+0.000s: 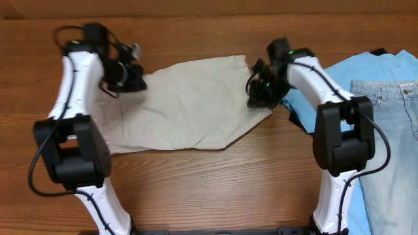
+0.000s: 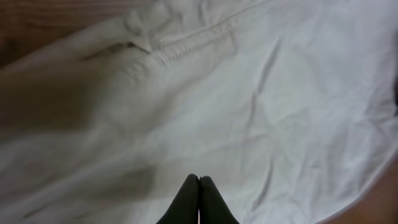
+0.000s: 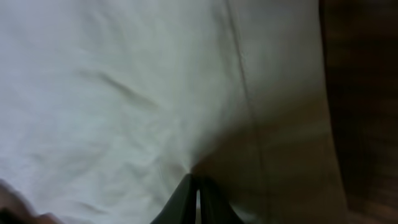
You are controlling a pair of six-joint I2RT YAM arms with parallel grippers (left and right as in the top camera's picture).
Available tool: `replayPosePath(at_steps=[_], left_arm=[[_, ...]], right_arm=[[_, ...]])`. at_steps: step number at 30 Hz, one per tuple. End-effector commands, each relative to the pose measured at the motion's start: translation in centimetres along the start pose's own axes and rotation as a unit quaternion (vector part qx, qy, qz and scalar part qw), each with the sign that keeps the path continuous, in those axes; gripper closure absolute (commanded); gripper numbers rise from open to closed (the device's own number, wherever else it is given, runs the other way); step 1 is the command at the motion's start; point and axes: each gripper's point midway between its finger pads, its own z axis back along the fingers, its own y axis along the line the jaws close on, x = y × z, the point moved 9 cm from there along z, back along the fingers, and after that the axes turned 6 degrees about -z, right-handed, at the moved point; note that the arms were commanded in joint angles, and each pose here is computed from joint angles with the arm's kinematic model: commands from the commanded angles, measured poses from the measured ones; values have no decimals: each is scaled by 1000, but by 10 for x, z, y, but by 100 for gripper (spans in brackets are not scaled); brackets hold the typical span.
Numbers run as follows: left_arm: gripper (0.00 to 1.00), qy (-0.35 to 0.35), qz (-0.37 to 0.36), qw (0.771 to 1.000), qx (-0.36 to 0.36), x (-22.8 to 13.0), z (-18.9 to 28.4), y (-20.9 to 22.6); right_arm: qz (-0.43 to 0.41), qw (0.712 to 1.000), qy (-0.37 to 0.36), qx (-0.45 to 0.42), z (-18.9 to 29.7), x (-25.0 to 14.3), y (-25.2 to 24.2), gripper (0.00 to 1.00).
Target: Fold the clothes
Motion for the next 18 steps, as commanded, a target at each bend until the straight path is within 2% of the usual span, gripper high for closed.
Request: replayPosePath(at_steps=[1, 4, 6, 9, 12, 18], left_arm=[[96, 40, 55, 995, 73, -20, -24, 25], [90, 45, 87, 987, 126, -28, -30, 42], [90, 39, 106, 985, 132, -29, -25, 50], [92, 35, 125, 989, 67, -24, -6, 44], [95, 39, 93, 995, -11, -18, 16, 24], [94, 69, 52, 996, -24, -21, 30, -18]], right_arm=[[-48, 997, -16, -63, -6, -4, -20, 93], [-100, 993, -17, -66, -12, -8, -33, 93], [-112, 991, -19, -66, -10, -7, -38, 93], [-88, 994, -26, -64, 0, -3, -36, 93], [-59, 996, -34, -60, 18, -2, -25, 93], [-6, 998, -47, -35, 42, -12, 3, 86]])
